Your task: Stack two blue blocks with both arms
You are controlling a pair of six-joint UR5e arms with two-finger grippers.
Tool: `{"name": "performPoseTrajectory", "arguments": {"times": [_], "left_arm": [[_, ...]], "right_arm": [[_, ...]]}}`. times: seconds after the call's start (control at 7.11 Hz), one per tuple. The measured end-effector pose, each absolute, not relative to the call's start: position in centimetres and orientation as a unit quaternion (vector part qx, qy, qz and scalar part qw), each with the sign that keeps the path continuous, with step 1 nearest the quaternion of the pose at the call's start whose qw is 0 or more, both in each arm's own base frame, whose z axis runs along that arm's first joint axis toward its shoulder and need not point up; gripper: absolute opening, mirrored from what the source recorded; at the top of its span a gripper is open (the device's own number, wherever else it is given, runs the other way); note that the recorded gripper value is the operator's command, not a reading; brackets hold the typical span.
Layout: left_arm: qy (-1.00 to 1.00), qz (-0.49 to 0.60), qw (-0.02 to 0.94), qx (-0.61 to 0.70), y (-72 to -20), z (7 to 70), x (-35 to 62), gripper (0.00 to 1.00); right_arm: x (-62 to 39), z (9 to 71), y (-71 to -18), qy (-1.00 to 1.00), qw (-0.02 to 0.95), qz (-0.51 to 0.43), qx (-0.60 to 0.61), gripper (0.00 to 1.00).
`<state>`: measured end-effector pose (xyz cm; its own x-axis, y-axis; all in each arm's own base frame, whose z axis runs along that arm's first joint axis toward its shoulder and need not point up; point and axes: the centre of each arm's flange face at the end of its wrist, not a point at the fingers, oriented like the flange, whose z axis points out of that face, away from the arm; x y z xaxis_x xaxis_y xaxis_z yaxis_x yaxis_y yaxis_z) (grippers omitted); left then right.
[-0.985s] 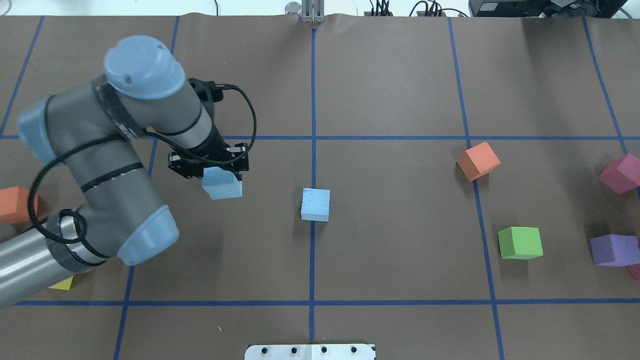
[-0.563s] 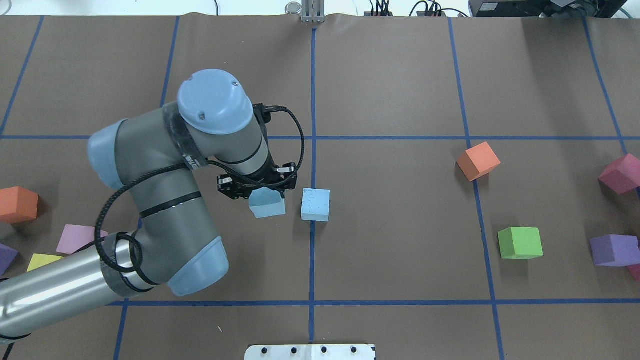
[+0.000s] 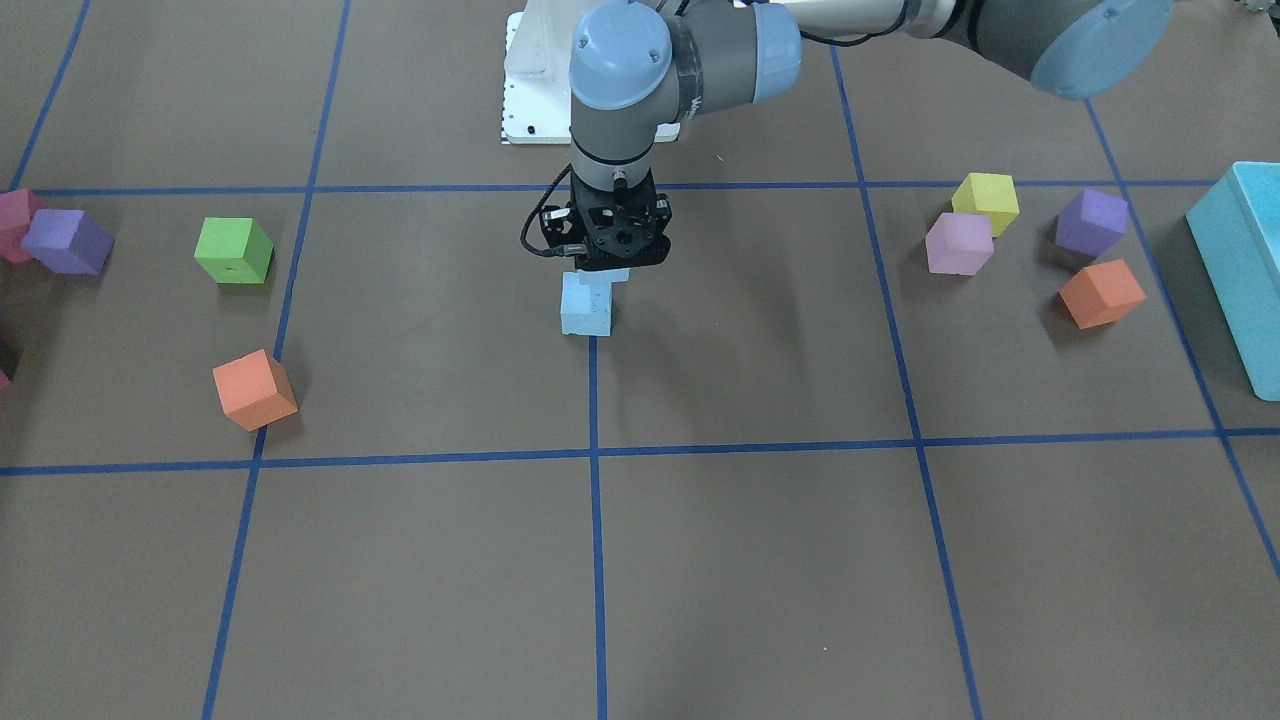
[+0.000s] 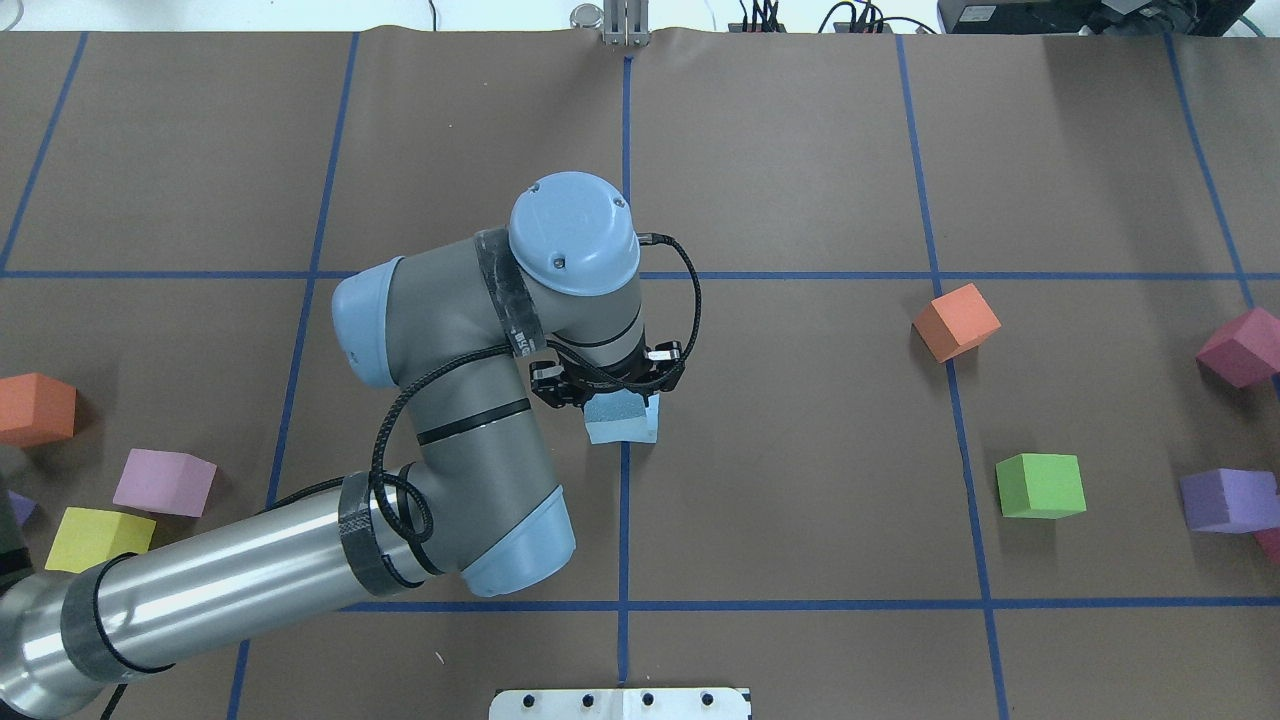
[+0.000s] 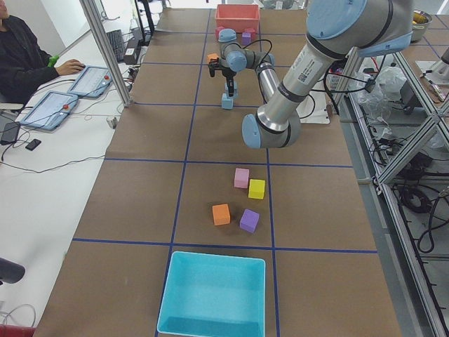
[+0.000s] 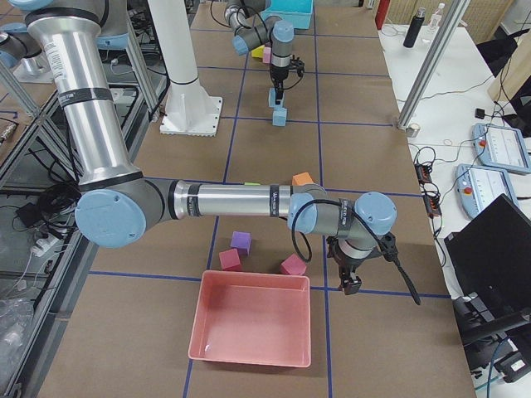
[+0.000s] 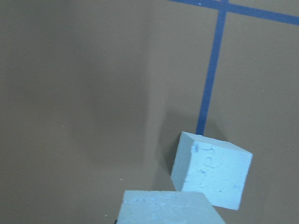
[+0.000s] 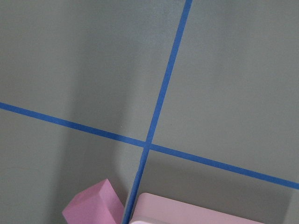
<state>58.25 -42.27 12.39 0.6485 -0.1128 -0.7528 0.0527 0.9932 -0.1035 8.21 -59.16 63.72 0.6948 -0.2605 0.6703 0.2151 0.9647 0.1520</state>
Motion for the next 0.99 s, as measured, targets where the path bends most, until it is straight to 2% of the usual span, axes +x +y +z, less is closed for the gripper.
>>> {"name": "performPoseTrajectory", "arguments": {"times": [0.84,0.99], "left_arm": [[0.410,-0.005,0.912,0.005,-43.8,12.5,60.4,0.63],[0.409,-0.005,0.913,0.005,-43.9,12.5,60.6,0.75]], "right_arm": [[8.3,63.6,-59.3,-0.368,0.920,-0.126,0.032,1.00],[8.3,63.5,-59.3,-0.368,0.921,-0.126,0.032,1.00]]}}
